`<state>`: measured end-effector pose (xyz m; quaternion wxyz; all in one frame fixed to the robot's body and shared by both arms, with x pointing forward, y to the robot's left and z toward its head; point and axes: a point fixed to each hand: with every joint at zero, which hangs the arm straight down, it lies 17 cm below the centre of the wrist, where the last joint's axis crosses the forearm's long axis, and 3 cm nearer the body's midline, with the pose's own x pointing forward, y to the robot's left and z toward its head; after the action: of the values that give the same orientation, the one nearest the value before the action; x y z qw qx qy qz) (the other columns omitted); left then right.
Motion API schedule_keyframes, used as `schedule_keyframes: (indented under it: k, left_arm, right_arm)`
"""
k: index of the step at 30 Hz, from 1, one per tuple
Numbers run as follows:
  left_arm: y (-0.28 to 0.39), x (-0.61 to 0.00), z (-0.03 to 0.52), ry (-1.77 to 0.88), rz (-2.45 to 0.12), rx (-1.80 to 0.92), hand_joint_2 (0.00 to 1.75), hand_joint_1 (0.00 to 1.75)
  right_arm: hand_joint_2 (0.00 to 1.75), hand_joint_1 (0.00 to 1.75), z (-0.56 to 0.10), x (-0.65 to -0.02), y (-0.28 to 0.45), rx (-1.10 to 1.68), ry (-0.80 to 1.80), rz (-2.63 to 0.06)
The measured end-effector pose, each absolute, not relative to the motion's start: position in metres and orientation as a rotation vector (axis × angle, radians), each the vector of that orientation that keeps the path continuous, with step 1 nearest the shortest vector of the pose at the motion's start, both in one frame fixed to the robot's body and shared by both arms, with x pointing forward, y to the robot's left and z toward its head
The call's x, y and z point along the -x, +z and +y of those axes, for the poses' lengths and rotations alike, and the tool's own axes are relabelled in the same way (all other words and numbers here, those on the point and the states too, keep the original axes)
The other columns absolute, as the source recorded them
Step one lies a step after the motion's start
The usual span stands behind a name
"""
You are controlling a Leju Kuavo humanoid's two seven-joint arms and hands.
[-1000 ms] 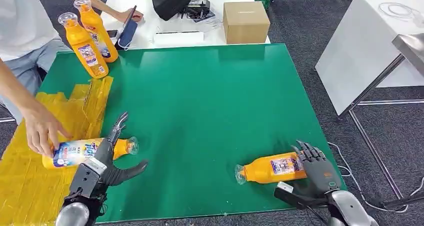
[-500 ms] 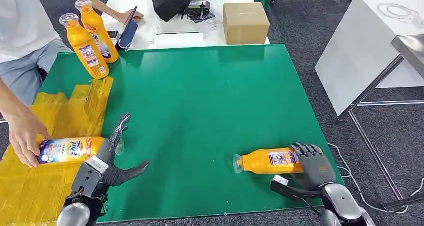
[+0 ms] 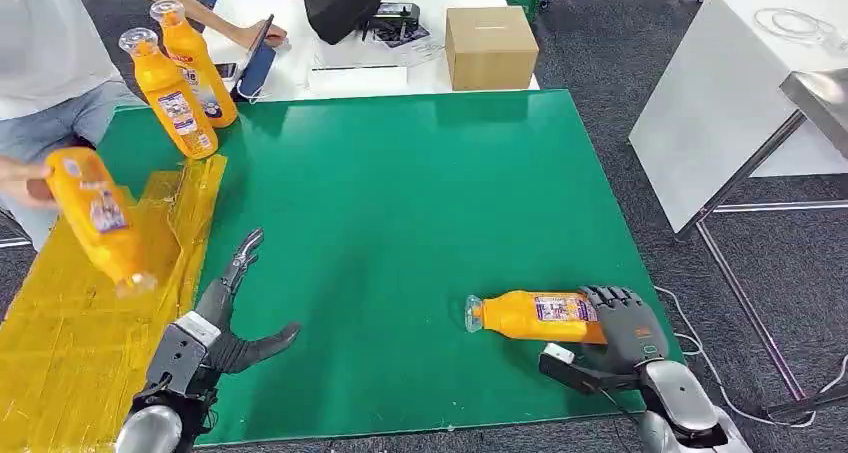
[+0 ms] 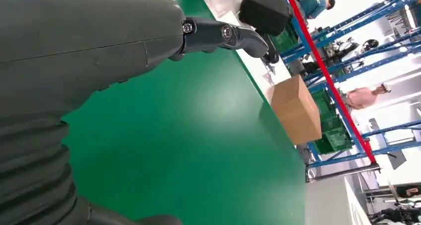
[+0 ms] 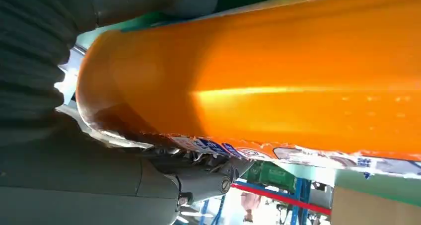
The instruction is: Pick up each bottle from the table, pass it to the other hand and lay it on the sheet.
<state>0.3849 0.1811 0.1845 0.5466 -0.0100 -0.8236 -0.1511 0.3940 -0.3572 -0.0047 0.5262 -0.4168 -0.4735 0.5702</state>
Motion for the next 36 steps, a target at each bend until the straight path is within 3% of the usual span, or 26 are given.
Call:
schedule_keyframes:
  k: [1,8,13,19,27,36]
  left_arm:
    - [0.184,-0.385,0.181,-0.358,-1.952,0.024,1.75,0.0]
    - [0.179,-0.38,0.168,-0.394,-1.931,0.071,1.75,0.0]
    - [0.172,-0.371,0.136,-0.437,-1.902,0.161,1.75,0.0]
    - [0.171,-0.368,0.106,-0.459,-1.882,0.258,1.75,0.0]
    - [0.174,-0.369,0.079,-0.469,-1.866,0.368,1.75,0.0]
    - [0.173,-0.37,0.069,-0.49,-1.857,0.393,1.75,0.0]
  right_arm:
    - [1.75,1.75,-0.357,-0.394,-0.004,0.998,1.36,-1.133]
    - [1.75,1.75,-0.338,-0.398,0.027,1.035,1.187,-1.338]
    - [1.75,1.75,-0.303,-0.404,0.124,0.953,0.655,-1.761]
    - [1.75,1.75,-0.286,-0.398,0.179,0.773,0.284,-1.963]
    - [1.75,1.75,-0.242,-0.406,0.19,0.433,0.122,-2.017]
    - [1.75,1.75,-0.223,-0.41,0.197,0.363,0.092,-2.033]
